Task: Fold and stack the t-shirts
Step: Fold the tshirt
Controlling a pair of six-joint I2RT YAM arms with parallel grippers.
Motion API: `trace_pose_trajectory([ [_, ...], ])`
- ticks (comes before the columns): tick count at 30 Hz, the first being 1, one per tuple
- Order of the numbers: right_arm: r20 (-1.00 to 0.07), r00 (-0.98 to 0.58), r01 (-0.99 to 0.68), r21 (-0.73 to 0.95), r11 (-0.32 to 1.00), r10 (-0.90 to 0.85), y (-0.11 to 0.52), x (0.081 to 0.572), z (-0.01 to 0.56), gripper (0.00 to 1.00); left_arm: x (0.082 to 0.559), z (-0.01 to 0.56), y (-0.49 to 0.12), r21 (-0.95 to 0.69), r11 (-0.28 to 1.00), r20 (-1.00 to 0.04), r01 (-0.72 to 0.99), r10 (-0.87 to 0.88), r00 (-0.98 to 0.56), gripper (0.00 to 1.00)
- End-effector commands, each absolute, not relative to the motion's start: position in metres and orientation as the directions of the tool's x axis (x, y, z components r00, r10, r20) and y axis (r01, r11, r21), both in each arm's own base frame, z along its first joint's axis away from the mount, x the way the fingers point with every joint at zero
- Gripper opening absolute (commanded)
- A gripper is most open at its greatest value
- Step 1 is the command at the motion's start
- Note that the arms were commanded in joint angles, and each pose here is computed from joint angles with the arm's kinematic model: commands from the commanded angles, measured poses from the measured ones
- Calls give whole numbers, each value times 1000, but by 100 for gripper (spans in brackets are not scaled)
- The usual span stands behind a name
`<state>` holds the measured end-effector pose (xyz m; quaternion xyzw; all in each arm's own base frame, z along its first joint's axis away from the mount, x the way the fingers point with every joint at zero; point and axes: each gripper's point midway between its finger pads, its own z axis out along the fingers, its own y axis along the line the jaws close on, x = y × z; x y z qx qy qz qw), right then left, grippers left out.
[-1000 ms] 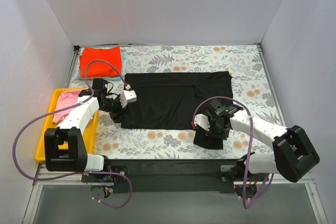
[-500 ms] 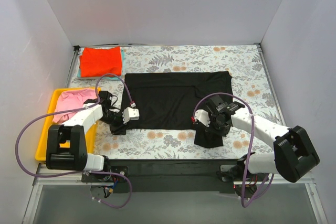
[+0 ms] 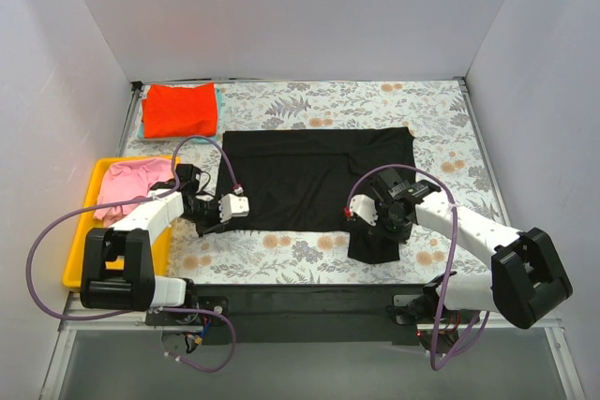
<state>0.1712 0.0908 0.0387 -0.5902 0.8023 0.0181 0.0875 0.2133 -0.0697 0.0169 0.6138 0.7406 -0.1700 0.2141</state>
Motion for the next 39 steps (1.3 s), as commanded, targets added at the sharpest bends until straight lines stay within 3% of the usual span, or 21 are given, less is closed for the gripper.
trace_pose_trajectory([
  [1, -223, -270, -957, -44, 287, -936, 101, 169, 57, 1, 212, 25, -70, 21, 170, -522, 985, 842, -134, 0],
  [11, -231, -244, -965, -42, 260, -942, 91, 158, 74, 1, 213, 73, -81, 70, 187, -591, 980, 799, -110, 0],
  [18, -273, -235, -961, -79, 266, -933, 95, 172, 94, 1, 222, 83, -78, 82, 213, -576, 974, 807, -128, 0],
  [39, -295, -258, -939, -147, 311, -920, 86, 285, 132, 1, 334, 119, -80, 101, 386, -673, 917, 706, -223, 0],
])
